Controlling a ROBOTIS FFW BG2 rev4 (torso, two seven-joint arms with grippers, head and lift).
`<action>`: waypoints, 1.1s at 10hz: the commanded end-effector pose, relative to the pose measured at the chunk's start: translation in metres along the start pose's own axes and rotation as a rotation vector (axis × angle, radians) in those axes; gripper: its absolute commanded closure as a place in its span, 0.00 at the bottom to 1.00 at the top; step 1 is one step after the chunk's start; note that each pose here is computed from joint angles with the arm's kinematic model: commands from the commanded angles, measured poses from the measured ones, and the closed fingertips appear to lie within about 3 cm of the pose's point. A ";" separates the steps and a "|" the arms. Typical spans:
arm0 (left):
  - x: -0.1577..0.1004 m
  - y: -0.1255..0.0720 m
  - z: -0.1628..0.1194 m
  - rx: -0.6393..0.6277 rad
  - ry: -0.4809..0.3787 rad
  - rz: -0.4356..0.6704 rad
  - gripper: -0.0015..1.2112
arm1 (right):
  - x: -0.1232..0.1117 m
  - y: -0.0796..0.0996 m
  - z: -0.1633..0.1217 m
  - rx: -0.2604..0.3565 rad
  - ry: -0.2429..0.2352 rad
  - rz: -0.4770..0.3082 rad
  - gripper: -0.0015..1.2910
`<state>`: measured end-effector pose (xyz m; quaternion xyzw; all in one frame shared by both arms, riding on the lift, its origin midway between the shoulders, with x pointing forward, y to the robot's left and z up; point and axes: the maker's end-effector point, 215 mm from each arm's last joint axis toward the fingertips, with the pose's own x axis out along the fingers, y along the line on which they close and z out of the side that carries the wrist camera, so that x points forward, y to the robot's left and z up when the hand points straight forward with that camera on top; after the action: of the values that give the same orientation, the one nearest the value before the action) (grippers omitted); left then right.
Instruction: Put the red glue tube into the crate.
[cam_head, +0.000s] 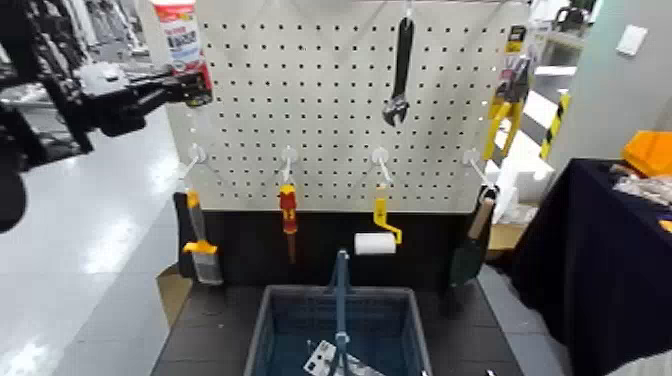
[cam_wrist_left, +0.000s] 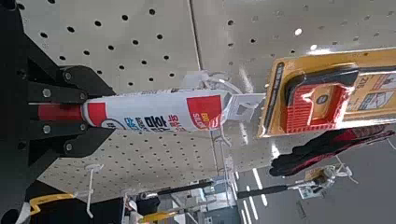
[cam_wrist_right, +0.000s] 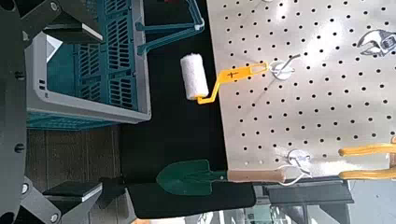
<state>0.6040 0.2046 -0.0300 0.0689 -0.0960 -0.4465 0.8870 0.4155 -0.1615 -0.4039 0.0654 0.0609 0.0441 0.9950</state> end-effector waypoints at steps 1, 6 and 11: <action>0.018 -0.028 -0.010 -0.068 -0.038 -0.062 0.87 | 0.000 -0.001 -0.001 0.003 0.003 -0.002 0.14; 0.051 -0.092 -0.066 -0.245 -0.035 -0.169 0.87 | 0.000 0.002 -0.002 0.002 0.005 0.004 0.14; 0.057 -0.141 -0.122 -0.405 -0.008 -0.195 0.87 | 0.000 0.003 -0.001 0.002 0.006 0.007 0.14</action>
<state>0.5598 0.0837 -0.1645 -0.0973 -0.0066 -0.5385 0.8370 0.4155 -0.1586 -0.4044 0.0662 0.0640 0.0472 0.9946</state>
